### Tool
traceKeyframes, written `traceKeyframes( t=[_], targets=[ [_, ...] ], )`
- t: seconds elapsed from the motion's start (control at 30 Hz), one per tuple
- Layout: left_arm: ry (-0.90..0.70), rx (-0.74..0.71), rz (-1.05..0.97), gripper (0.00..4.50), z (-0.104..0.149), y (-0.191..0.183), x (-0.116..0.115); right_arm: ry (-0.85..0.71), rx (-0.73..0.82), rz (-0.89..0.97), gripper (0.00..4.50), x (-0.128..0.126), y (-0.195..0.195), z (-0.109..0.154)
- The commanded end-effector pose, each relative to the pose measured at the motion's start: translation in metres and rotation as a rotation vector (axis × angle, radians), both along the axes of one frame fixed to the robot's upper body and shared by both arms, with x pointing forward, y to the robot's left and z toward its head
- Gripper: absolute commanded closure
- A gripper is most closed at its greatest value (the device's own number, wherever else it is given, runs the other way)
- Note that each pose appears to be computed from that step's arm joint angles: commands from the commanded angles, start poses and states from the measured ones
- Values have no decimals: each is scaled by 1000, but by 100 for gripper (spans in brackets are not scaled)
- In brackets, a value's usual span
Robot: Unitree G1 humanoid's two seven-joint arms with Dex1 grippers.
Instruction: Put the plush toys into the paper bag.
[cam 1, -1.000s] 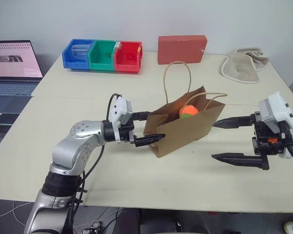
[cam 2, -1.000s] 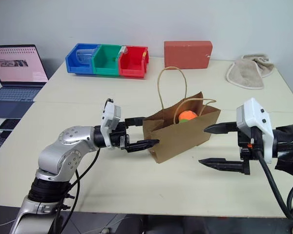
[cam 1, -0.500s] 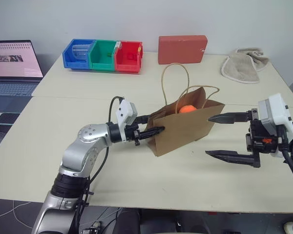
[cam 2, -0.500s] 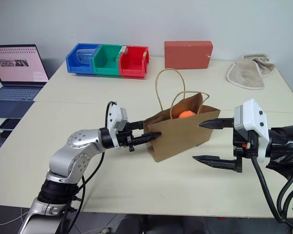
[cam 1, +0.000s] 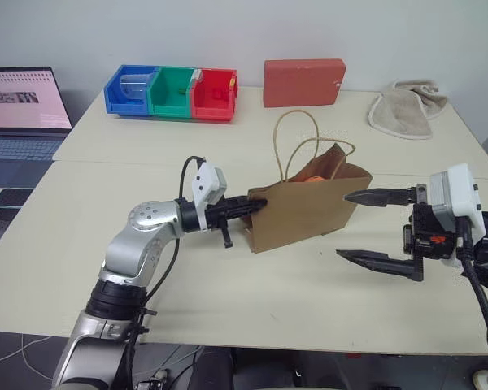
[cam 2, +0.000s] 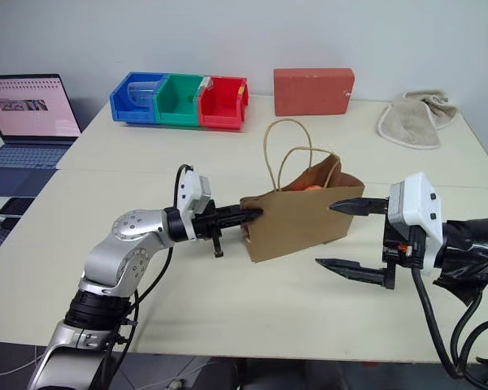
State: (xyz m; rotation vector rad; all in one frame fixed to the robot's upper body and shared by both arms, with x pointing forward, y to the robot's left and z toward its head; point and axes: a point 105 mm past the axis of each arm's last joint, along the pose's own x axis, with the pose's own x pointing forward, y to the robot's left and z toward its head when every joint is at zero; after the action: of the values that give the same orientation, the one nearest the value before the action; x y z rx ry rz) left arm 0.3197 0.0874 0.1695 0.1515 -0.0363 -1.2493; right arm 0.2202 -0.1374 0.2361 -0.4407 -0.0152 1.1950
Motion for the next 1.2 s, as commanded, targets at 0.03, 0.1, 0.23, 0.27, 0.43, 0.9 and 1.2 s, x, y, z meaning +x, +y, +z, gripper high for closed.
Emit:
traceKeyframes(
  t=[0.03, 0.1, 0.23, 0.27, 0.43, 0.9, 1.2],
  targets=[
    [-32, -12, -69, 444, 14, 4, 1, -52, -6, -2, 0, -6, -1, 7],
    [-20, -40, -116, 444, 19, 4, 2, -42, -4, -14, 0, -10, -3, 7],
    [-9, -33, -195, 444, 24, -1, 10, -65, 11, -74, 0, -16, -14, 11],
    [-16, -18, -206, 444, 23, -2, 12, -68, 9, -88, 0, -17, -16, 11],
    [-26, 20, -262, 444, 21, -7, 20, -56, -4, -177, 0, -25, -35, 12],
    [-70, 101, -244, 405, 19, -3, 28, -61, 6, -216, 0, -22, -38, 8],
    [-115, 164, -225, 147, 25, 20, 15, -82, 4, -243, 0, -11, -46, 8]
  ],
)
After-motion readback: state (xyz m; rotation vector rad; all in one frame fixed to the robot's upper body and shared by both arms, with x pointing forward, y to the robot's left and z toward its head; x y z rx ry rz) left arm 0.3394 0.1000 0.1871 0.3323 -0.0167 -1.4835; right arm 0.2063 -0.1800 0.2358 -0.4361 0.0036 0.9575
